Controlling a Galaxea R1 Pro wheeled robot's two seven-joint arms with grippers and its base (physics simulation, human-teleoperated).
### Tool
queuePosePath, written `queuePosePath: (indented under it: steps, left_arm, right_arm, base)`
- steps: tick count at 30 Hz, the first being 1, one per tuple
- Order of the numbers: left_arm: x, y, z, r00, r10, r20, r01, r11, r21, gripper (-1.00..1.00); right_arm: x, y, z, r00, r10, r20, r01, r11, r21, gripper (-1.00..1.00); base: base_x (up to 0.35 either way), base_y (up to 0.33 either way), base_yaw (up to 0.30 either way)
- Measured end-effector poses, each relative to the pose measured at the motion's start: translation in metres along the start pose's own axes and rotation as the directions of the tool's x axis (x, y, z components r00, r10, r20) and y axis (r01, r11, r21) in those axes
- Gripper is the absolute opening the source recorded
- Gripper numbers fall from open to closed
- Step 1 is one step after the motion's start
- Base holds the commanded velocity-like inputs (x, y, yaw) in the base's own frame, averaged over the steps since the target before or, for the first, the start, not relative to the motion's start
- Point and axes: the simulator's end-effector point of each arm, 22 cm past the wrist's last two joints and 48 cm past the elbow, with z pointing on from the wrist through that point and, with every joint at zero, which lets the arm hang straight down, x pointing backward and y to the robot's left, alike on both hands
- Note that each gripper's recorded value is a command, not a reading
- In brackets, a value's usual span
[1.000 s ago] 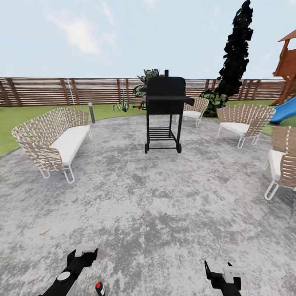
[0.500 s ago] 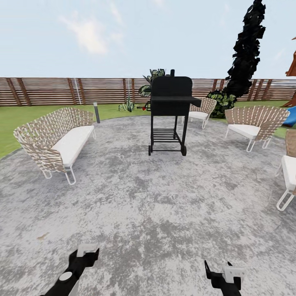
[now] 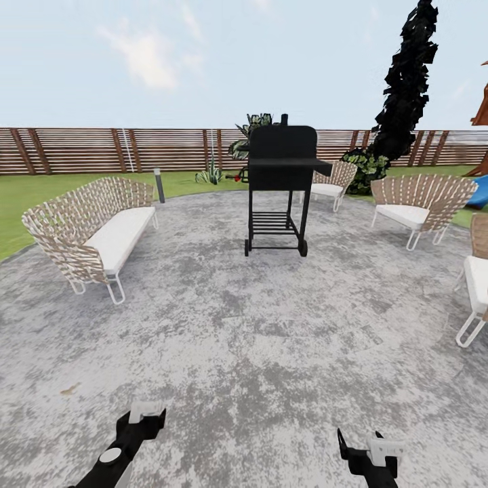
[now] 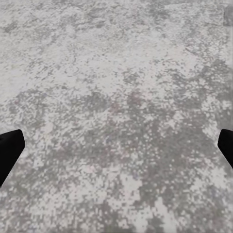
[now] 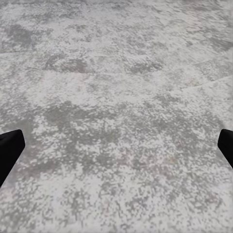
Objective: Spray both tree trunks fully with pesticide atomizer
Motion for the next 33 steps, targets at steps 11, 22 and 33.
queuePosePath:
  steps: [11,22,33]
  left_arm:
    - [0.024,-0.001,0.012,1.0,0.0,-0.007,0.0,1.0,0.0,1.0]
    - [0.048,-0.003,0.022,1.0,0.003,-0.024,-0.003,1.0,0.003,1.0]
    - [0.058,-0.001,0.024,0.999,0.004,-0.041,-0.004,1.0,-0.003,1.0]
  right_arm:
    - [0.026,-0.034,0.005,0.999,0.036,-0.006,-0.035,0.996,0.083,1.0]
    - [0.051,-0.034,0.008,0.999,0.036,-0.024,-0.034,0.996,0.086,1.0]
    - [0.059,-0.034,0.008,0.999,0.034,-0.041,-0.031,0.996,0.086,1.0]
  base:
    - [0.0,0.0,0.0]
    - [0.0,0.0,0.0]
    - [-0.097,-0.003,0.0]
